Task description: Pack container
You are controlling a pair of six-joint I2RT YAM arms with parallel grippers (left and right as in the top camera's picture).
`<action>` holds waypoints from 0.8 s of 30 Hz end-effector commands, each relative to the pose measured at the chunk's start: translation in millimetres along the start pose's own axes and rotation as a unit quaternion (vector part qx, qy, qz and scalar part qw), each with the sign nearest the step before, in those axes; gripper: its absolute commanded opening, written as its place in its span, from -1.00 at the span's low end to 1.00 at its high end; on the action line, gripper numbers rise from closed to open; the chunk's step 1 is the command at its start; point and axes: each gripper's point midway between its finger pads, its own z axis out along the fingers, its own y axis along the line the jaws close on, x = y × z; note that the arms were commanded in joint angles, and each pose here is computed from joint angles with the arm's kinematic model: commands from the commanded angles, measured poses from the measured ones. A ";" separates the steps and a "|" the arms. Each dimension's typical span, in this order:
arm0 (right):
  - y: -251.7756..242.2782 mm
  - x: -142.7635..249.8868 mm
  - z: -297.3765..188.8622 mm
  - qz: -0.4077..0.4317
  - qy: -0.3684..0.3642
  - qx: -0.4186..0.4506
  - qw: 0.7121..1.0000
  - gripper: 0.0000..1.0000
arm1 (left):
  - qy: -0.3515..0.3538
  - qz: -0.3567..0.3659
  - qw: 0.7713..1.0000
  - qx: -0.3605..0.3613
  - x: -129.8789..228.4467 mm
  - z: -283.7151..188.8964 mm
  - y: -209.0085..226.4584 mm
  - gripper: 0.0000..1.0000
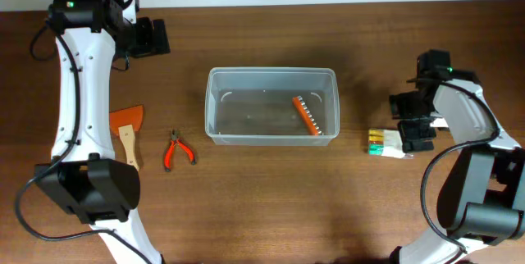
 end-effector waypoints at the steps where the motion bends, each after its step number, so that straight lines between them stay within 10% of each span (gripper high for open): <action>1: -13.9 8.7 17.4 0.015 0.012 0.022 1.000 0.97 | -0.010 0.003 1.000 -0.004 -2.8 -7.3 1.3 0.99; 17: -15.1 14.0 34.4 0.015 0.023 0.008 1.000 0.99 | -0.010 0.003 1.000 -0.004 -2.8 -7.3 1.3 0.98; 24: -12.6 16.5 34.3 0.015 0.031 0.002 0.999 0.38 | -0.010 0.003 1.000 -0.004 -2.8 -7.3 1.3 0.98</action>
